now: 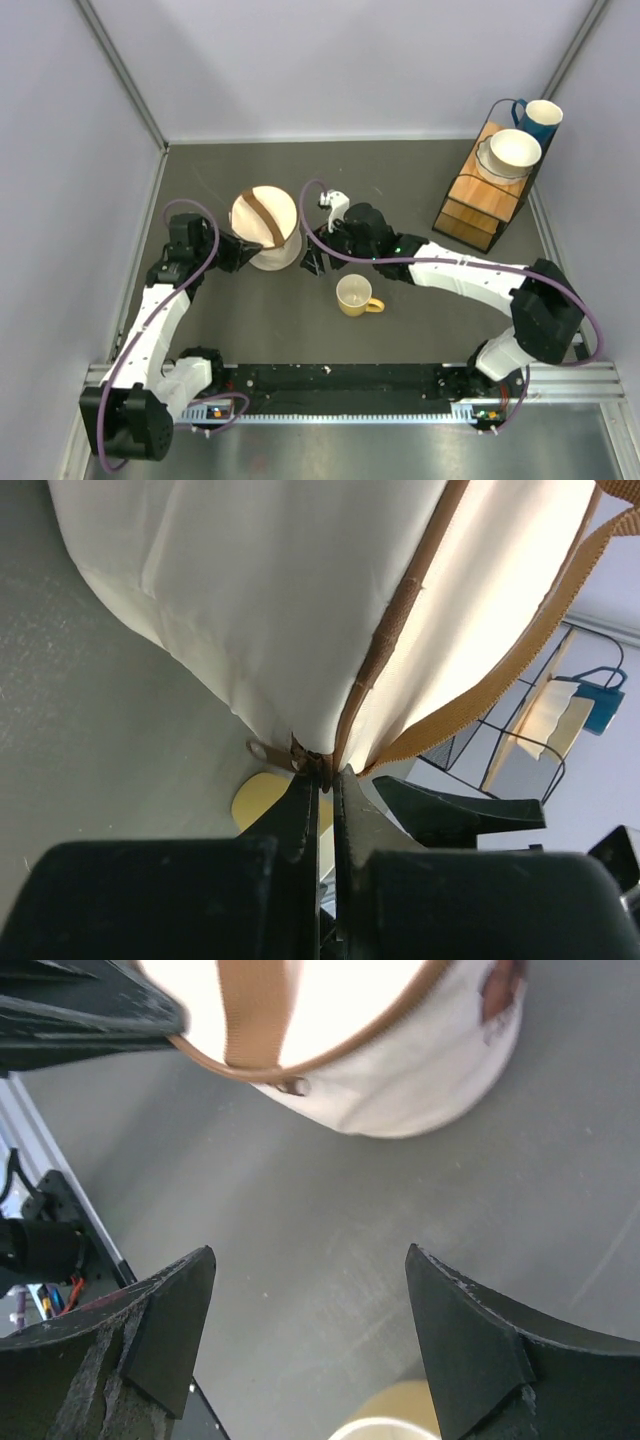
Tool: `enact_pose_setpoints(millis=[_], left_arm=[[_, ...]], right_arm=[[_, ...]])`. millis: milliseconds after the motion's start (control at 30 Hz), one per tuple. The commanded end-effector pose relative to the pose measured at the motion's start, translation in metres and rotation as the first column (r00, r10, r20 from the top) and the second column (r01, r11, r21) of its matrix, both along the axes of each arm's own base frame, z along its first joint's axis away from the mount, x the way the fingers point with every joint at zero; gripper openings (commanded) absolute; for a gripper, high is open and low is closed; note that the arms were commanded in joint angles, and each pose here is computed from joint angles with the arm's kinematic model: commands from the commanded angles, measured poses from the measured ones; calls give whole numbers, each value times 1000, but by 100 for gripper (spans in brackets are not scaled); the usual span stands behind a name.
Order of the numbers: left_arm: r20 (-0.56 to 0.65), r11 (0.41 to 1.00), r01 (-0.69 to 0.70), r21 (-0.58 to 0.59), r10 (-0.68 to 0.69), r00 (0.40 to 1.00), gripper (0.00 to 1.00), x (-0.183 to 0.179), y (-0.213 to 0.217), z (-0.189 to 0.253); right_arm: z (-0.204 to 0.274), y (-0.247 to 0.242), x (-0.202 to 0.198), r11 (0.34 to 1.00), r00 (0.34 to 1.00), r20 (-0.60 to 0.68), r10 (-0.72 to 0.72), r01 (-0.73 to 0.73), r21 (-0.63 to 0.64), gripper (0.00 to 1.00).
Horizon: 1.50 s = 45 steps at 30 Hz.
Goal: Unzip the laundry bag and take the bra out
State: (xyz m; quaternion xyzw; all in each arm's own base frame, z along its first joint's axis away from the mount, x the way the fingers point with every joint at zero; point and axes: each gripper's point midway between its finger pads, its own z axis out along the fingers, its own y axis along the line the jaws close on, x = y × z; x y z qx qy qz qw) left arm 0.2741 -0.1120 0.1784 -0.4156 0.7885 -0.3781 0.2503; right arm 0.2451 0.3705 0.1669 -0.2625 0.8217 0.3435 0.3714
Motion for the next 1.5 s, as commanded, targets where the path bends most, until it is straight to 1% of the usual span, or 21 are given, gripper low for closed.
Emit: enact_pose_setpoints(millis=[0, 67, 100, 167, 200, 267, 300, 333, 400, 500, 533, 633, 733, 867, 933, 967, 1067, 1100, 1200, 1300, 1467], left_arm=[[59, 998, 69, 15, -69, 996, 0, 9, -7, 13], [50, 998, 70, 3, -70, 996, 0, 7, -8, 12], [46, 998, 67, -5, -67, 997, 0, 7, -9, 11], [55, 998, 61, -11, -60, 997, 0, 7, -8, 14], [58, 998, 56, -11, -55, 997, 0, 7, -8, 15], [69, 999, 52, -8, -51, 996, 0, 7, -7, 19], [68, 999, 49, -7, -48, 997, 0, 7, -7, 19], [76, 999, 50, -8, -49, 996, 0, 7, -7, 22], [76, 999, 50, -8, -49, 996, 0, 6, -7, 22], [67, 998, 51, -25, -50, 997, 0, 4, -9, 20], [65, 998, 50, -26, -49, 997, 0, 4, -9, 18], [70, 999, 47, -23, -45, 997, 0, 3, -8, 18], [64, 999, 46, -21, -45, 997, 0, 3, -8, 17], [63, 999, 43, -23, -42, 997, 0, 2, -7, 16], [66, 999, 39, -23, -38, 997, 0, 1, -7, 17], [64, 999, 37, -23, -36, 997, 0, 1, -7, 16], [62, 999, 39, -23, -38, 997, 0, 2, -7, 15], [59, 999, 39, -23, -38, 998, 0, 1, -7, 14], [63, 999, 32, -20, -31, 998, 0, 1, -6, 15], [72, 999, 40, -4, -40, 997, 0, 0, -5, 17], [78, 995, 90, 37, -93, 993, 0, -2, -6, 20]], right_arm=[[41, 32, 7, 981, 985, 157, 65, -92, 170, 77], [43, 37, 9, 981, 981, 186, 46, -80, 176, 76], [41, 40, 15, 985, 979, 203, 13, -47, 164, 75], [43, 51, 10, 985, 969, 247, 10, -52, 162, 74], [36, 56, 12, 989, 968, 252, -5, -33, 147, 74], [31, 67, 6, 989, 968, 249, 12, -48, 139, 73], [34, 69, 14, 989, 965, 262, -28, -12, 150, 72], [24, 71, 17, 991, 967, 252, -34, -1, 136, 70], [22, 74, 23, 989, 966, 248, -70, 35, 144, 68], [13, 75, 33, 987, 961, 254, -113, 78, 142, 63], [12, 76, 35, 985, 959, 255, -126, 92, 144, 59], [12, 77, 41, 983, 957, 246, -151, 118, 142, 53], [15, 79, 39, 981, 958, 243, -150, 113, 158, 48], [22, 81, 37, 980, 959, 245, -142, 101, 174, 45], [21, 81, 37, 981, 960, 244, -136, 95, 171, 41], [23, 84, 36, 981, 961, 244, -132, 91, 174, 39], [20, 83, 37, 981, 962, 239, -134, 95, 167, 26], [20, 82, 38, 981, 961, 237, -140, 102, 164, 17], [16, 75, 41, 979, 956, 240, -170, 137, 149, 0], [8, 54, 48, 969, 936, 255, -244, 223, 109, 0], [-5, 18, 52, 959, 925, 258, -281, 279, 46, 0]])
